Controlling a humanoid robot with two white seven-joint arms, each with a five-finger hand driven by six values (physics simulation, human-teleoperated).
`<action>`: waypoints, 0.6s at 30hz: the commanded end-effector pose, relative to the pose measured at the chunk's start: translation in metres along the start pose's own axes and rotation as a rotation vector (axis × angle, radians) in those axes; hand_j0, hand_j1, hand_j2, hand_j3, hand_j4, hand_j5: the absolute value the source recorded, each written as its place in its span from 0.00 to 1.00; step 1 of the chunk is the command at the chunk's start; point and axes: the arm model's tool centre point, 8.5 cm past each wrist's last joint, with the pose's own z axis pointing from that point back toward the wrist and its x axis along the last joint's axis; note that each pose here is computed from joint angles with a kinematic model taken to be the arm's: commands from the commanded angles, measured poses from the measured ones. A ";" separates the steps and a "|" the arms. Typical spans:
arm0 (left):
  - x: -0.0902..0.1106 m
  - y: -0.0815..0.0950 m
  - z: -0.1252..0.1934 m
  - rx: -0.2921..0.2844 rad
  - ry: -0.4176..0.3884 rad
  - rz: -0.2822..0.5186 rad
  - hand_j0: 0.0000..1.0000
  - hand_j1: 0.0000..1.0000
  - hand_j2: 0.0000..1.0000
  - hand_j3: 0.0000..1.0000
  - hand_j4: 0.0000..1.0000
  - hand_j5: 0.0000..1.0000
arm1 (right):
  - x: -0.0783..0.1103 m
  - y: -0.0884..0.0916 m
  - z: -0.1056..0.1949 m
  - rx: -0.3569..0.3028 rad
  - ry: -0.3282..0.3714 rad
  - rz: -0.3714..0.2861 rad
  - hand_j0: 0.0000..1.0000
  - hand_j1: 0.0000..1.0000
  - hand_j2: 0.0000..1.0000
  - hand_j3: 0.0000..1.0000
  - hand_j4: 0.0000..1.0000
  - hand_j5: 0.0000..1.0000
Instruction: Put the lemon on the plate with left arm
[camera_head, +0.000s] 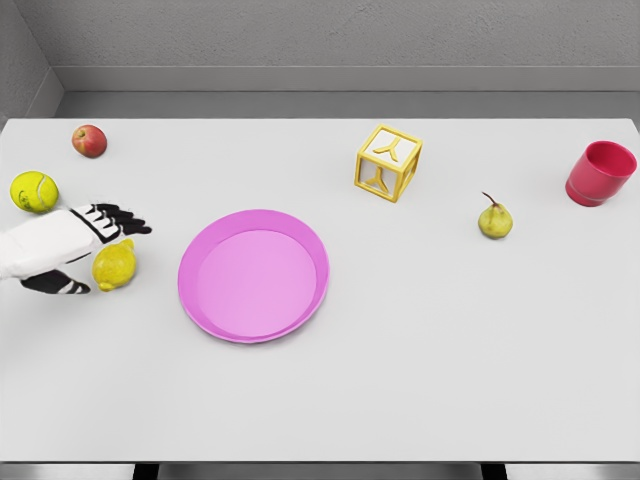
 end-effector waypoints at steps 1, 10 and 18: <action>-0.001 -0.013 -0.004 -0.023 0.003 0.026 1.00 1.00 1.00 1.00 1.00 1.00 | 0.000 0.000 0.000 0.000 0.000 -0.001 1.00 1.00 1.00 1.00 1.00 1.00; 0.005 -0.020 -0.020 -0.047 -0.025 0.026 1.00 1.00 1.00 1.00 1.00 1.00 | 0.000 0.000 0.000 0.000 0.000 -0.001 1.00 1.00 1.00 1.00 1.00 1.00; -0.009 -0.024 -0.022 -0.042 0.013 0.054 1.00 1.00 1.00 1.00 1.00 1.00 | 0.000 0.000 0.000 0.000 0.000 -0.001 1.00 1.00 1.00 1.00 1.00 1.00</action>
